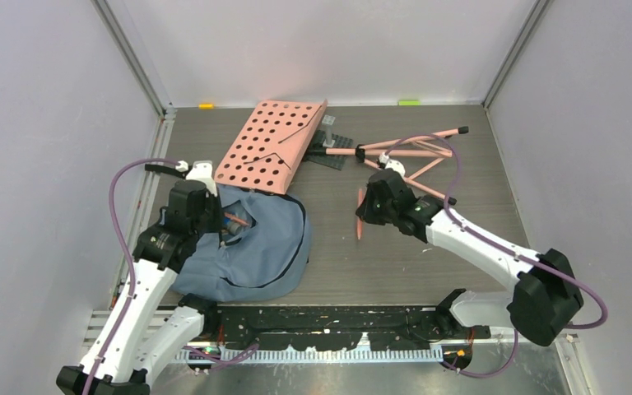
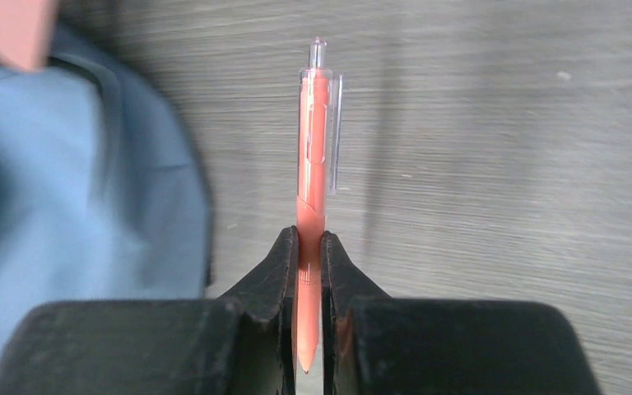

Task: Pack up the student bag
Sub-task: Pick up the stationery from the center of the board, then move the student bag to the center of the board.

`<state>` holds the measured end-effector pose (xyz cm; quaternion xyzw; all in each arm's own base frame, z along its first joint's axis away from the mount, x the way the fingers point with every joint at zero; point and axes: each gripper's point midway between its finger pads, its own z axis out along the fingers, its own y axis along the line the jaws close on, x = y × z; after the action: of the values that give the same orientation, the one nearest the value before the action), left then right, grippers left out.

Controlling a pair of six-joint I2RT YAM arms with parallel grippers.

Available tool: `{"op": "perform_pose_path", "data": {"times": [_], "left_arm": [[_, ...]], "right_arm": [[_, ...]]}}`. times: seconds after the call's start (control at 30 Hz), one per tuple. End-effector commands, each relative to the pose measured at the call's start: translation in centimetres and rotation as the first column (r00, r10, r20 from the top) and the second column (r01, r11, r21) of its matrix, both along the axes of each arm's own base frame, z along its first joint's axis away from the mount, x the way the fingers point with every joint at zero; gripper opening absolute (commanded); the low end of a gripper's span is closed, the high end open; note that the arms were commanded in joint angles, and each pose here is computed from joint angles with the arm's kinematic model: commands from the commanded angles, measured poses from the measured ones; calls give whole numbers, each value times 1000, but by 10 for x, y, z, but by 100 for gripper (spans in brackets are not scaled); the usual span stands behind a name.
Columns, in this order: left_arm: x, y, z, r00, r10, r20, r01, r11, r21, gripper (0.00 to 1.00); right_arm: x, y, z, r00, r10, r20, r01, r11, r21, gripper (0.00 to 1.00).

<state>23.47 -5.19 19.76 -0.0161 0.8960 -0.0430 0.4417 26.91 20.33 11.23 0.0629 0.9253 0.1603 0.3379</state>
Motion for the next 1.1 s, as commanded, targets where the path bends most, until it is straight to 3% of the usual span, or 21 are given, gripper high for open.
{"op": "perform_pose_path", "data": {"times": [0.0,0.13,0.27,0.5,0.83,1.07], "left_arm": [[10,-35,34,978,-141,155,161,980,-121,0],[7,-54,32,964,-229,134,250,954,-168,0],[4,-68,34,945,-293,143,318,926,-205,0],[0,-81,33,920,-364,147,390,891,-231,0],[-8,-105,28,869,-479,125,494,817,-297,0],[-23,-132,26,801,-587,118,589,734,-339,0]], "right_arm": [[-16,54,64,967,250,53,-256,947,195,1],[-43,104,85,895,446,-1,-424,852,308,1],[-64,147,94,824,566,-27,-525,779,342,1],[-81,192,102,749,657,-84,-536,676,505,1],[-87,222,84,697,700,-153,-507,633,585,1],[-76,237,78,723,674,-153,-459,634,623,1]]}}
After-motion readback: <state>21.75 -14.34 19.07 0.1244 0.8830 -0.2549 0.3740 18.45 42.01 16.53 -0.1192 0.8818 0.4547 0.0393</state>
